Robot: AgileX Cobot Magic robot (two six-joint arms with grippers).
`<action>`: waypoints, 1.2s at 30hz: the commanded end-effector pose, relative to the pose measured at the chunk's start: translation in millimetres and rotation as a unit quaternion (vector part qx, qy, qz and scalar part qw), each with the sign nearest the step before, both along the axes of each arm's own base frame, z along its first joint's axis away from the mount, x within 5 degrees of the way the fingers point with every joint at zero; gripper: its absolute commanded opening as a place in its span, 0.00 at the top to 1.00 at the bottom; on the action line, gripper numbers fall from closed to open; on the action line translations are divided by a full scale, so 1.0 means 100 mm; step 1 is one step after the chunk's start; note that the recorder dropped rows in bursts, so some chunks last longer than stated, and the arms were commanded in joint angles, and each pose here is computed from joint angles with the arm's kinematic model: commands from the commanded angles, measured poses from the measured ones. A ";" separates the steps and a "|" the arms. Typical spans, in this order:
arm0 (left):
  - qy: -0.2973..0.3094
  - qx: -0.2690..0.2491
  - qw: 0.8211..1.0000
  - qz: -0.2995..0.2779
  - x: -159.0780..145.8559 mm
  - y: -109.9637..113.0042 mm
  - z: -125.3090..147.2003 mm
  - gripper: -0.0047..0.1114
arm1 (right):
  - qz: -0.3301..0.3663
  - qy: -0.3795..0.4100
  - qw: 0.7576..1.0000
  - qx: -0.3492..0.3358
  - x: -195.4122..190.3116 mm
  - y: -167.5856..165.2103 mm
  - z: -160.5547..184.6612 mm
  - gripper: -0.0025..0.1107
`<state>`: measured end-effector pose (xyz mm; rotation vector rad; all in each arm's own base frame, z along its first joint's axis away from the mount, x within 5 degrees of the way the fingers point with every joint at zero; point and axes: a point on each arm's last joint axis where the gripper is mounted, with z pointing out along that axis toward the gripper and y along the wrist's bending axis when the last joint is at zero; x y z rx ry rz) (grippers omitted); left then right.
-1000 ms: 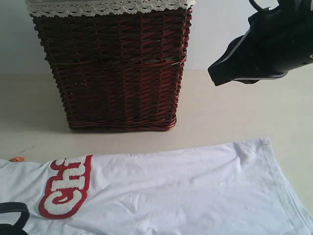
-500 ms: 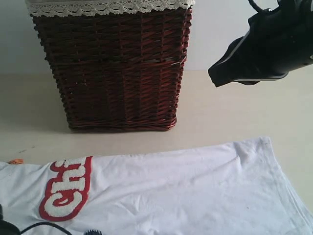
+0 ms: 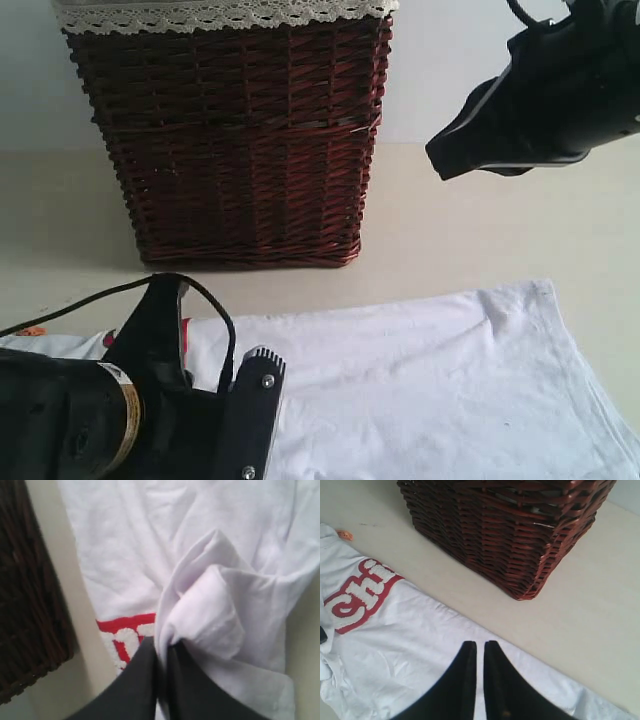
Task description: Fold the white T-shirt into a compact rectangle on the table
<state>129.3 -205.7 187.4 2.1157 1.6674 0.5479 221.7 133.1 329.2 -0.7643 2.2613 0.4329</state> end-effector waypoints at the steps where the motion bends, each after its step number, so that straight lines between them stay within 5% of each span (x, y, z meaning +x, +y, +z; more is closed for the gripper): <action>1: 0.009 0.003 1.000 -0.004 0.07 0.00 -0.04 0.73 | 0.002 -0.004 1.000 0.002 -0.01 0.00 0.04 0.91; 3: -0.012 -0.011 1.000 0.014 0.16 0.00 -0.04 0.64 | 0.003 -0.001 1.000 0.000 -0.02 0.00 0.04 0.91; 7: -0.065 -0.041 0.996 0.054 0.39 0.02 -0.08 0.63 | 0.005 0.004 1.000 -0.002 -0.03 0.00 0.03 0.91; 13: -0.044 -0.080 0.995 0.032 0.38 -0.07 -0.11 0.63 | 0.005 0.004 1.000 -0.002 -0.03 0.00 0.03 0.91; 17: -0.030 -0.108 0.994 0.018 0.35 -0.13 -0.11 0.52 | 0.005 0.005 1.000 -0.002 -0.03 0.00 0.03 0.91; 24: -0.042 -0.078 0.995 0.049 0.37 -0.05 -0.11 0.44 | 0.005 0.005 1.000 -0.003 -0.03 0.00 0.03 0.91; 30: 0.024 -0.114 0.981 0.157 0.11 -0.06 0.12 0.65 | 0.006 0.007 1.000 -0.003 -0.03 0.00 0.03 0.91; 35: 0.158 -0.033 0.962 0.218 -0.09 0.16 -0.06 0.96 | 0.007 0.009 1.000 -0.004 -0.03 0.00 0.02 0.91; 36: 0.184 -0.024 0.958 0.218 -0.13 0.20 -0.13 0.96 | 0.007 0.009 1.000 -0.004 -0.03 0.00 0.02 0.91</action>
